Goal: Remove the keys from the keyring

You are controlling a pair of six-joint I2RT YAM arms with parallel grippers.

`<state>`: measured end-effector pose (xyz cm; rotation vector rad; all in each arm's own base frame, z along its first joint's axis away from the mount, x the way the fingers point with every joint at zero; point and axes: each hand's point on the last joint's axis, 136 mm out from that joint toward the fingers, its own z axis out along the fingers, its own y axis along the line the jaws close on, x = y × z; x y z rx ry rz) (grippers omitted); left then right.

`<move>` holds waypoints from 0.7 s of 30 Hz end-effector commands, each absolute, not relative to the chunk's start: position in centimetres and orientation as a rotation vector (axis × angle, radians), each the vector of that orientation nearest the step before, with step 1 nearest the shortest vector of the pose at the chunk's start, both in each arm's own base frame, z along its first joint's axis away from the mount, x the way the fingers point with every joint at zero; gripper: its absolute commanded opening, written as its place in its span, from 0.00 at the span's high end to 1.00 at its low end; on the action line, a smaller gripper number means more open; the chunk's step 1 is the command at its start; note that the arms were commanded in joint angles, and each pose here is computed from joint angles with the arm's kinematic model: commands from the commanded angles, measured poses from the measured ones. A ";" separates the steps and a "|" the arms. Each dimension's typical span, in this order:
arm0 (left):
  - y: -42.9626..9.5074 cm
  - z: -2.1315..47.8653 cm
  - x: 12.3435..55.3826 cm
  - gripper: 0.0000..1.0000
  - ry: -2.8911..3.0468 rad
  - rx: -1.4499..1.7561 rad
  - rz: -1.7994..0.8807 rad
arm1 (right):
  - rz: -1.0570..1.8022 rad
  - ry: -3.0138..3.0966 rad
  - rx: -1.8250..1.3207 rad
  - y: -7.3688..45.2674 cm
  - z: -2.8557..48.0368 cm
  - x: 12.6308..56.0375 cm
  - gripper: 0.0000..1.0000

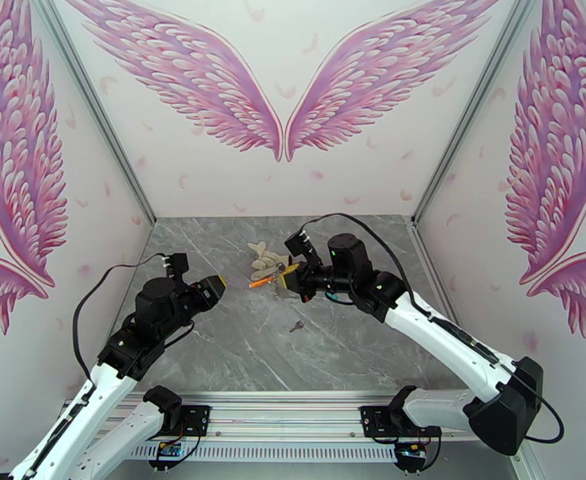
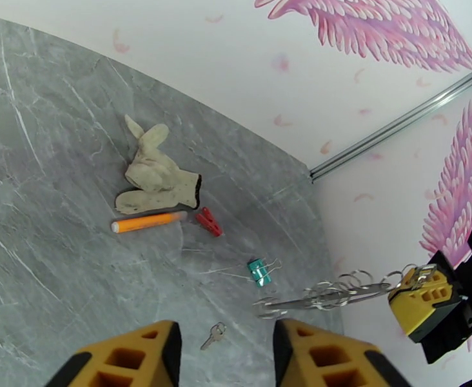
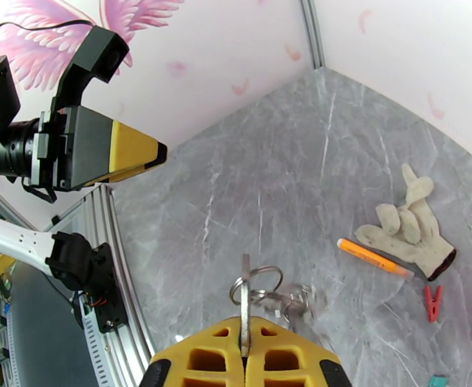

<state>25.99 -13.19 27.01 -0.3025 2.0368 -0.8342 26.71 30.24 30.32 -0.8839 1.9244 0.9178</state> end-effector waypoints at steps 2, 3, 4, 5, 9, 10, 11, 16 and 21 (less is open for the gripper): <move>-11.5 26.3 25.6 0.54 2.062 -0.209 -0.655 | 0.917 1.961 -0.809 29.5 32.7 26.2 1.00; -11.7 26.7 25.8 0.52 2.040 -0.167 -0.651 | 0.921 1.977 -0.805 29.5 32.8 26.1 1.00; -11.8 27.2 26.0 0.50 2.014 -0.133 -0.638 | 0.915 2.002 -0.796 29.4 32.6 26.1 1.00; -11.8 27.5 26.1 0.49 1.995 -0.105 -0.622 | 0.897 2.030 -0.778 29.1 32.4 26.2 1.00; -12.4 28.8 26.8 0.47 1.895 0.039 -0.578 | 0.861 2.110 -0.759 28.8 31.8 26.3 1.00; -12.8 29.1 27.0 0.45 1.861 0.080 -0.583 | 0.859 2.122 -0.752 28.8 31.7 26.4 1.00; -13.2 29.4 27.1 0.44 1.830 0.111 -0.591 | 0.862 2.133 -0.755 28.9 31.6 26.3 1.00; -15.1 30.8 27.1 0.43 1.670 0.303 -0.584 | 0.851 2.180 -0.789 30.0 31.2 25.9 1.00; -16.8 30.9 26.4 0.43 1.547 0.464 -0.589 | 0.845 2.221 -0.818 30.7 31.1 25.4 1.00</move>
